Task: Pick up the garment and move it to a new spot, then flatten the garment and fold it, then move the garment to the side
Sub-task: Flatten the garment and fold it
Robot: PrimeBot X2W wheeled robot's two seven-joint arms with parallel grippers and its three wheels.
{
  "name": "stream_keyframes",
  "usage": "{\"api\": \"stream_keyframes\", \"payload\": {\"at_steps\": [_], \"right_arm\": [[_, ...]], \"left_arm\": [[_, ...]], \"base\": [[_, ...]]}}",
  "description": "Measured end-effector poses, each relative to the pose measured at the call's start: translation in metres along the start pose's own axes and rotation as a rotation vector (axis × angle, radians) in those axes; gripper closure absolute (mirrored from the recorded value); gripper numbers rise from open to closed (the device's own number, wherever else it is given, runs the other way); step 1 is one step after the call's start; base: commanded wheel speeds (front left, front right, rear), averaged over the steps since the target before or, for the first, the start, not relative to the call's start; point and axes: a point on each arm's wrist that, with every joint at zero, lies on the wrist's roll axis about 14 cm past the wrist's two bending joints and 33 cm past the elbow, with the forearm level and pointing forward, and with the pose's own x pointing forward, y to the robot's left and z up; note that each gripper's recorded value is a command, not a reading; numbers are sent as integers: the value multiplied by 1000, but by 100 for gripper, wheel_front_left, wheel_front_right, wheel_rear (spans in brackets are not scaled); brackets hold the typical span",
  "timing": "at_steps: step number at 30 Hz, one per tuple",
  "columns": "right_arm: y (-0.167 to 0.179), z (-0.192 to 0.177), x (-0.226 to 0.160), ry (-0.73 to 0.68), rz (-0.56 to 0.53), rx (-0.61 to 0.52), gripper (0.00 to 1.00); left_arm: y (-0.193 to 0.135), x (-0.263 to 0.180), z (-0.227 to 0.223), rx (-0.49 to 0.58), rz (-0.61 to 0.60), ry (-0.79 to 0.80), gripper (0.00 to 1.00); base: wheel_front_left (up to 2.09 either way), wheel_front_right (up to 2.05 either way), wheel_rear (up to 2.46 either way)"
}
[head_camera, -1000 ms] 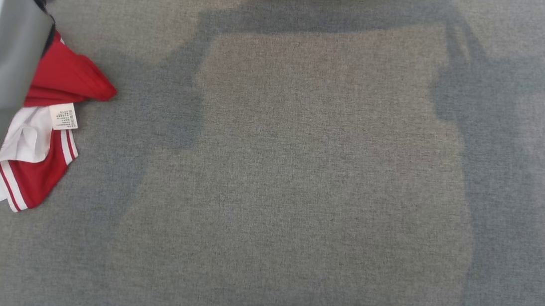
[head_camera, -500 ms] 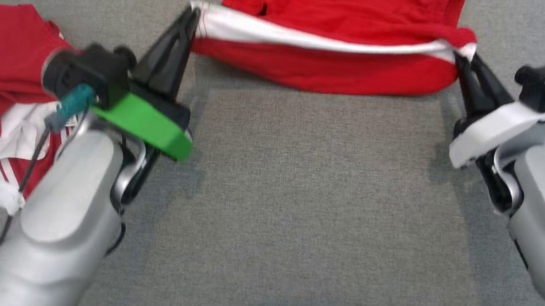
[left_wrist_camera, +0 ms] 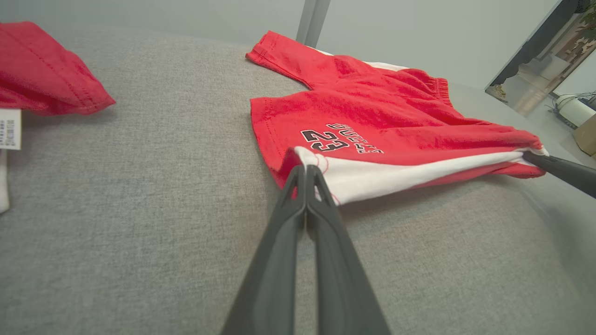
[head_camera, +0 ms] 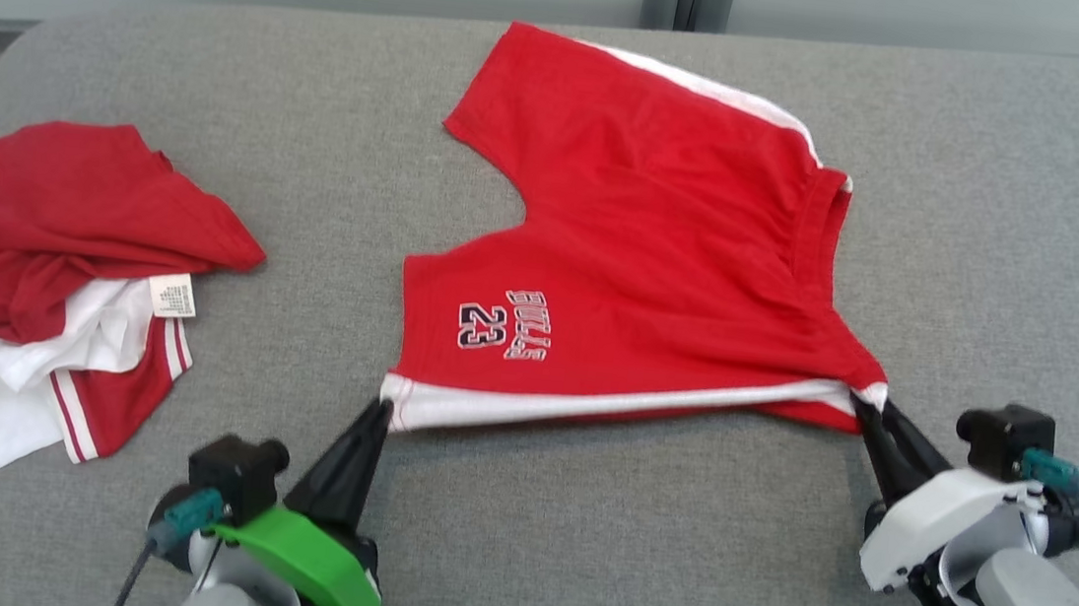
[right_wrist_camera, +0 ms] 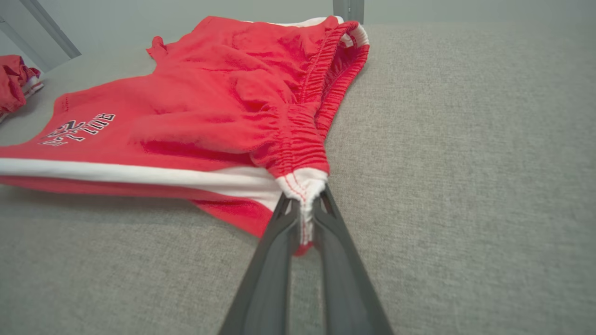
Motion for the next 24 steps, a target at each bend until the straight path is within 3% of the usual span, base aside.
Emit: {"api": "stream_keyframes", "payload": {"at_steps": [9, 24], "right_arm": [[6, -20, -51, 13, -55, 47, 100], [21, -47, -108, 21, -72, 71, 100]], "left_arm": [[-9, -51, -26, -53, 48, 30, 100], [-9, -100, -46, -89, 119, 21, 100]], "base": [[0, 0, 0], [0, 0, 0]]}}
